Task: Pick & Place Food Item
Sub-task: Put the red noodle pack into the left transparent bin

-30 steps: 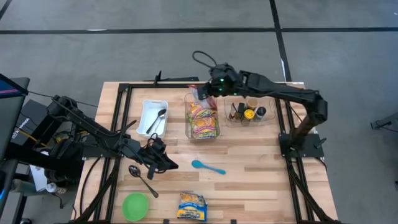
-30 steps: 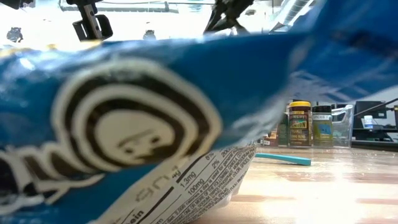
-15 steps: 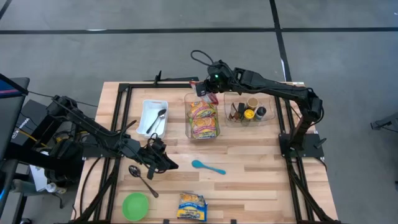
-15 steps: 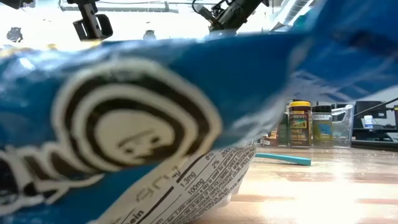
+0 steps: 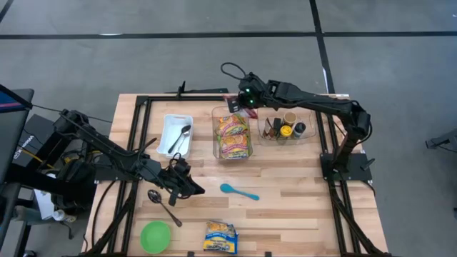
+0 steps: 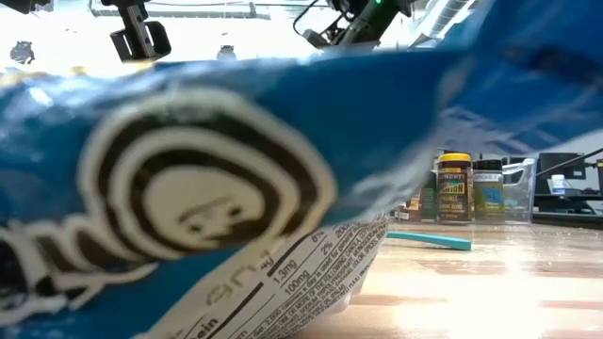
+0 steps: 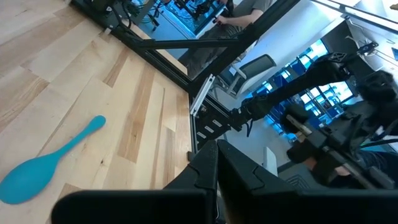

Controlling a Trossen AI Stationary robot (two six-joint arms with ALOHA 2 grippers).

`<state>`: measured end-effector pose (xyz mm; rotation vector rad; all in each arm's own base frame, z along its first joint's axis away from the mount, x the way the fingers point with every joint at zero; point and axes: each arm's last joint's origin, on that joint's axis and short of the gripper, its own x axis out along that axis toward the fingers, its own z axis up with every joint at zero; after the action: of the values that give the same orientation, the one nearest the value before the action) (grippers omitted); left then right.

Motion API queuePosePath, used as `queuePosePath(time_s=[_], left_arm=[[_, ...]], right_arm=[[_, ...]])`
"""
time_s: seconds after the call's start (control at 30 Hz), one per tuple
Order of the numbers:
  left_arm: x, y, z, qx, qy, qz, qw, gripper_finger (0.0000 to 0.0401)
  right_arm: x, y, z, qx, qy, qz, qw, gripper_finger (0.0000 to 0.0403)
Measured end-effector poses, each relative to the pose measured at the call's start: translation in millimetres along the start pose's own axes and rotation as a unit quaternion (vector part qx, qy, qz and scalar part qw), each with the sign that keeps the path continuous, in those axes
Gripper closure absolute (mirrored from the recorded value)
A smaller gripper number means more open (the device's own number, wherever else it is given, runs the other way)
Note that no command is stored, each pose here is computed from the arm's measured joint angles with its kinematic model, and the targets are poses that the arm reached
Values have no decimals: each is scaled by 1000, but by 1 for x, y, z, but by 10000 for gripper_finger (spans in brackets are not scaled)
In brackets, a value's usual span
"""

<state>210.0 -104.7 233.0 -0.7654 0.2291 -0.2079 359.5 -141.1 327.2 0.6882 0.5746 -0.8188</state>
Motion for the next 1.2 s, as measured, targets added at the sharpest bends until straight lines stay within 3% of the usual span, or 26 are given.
queuePosePath(time_s=[0.47, 0.6, 1.2], left_arm=[[0, 0, 0, 0, 0, 0, 1000, 401], [0, 0, 0, 0, -1, 1, 1000, 401], [0, -1, 1, -1, -7, -4, 1000, 401]], right_arm=[[15, -4, -5, -9, -36, -22, 999, 403], [25, -3, -13, -17, -17, -31, 999, 403], [25, 19, -27, -28, -14, 10, 999, 403]])
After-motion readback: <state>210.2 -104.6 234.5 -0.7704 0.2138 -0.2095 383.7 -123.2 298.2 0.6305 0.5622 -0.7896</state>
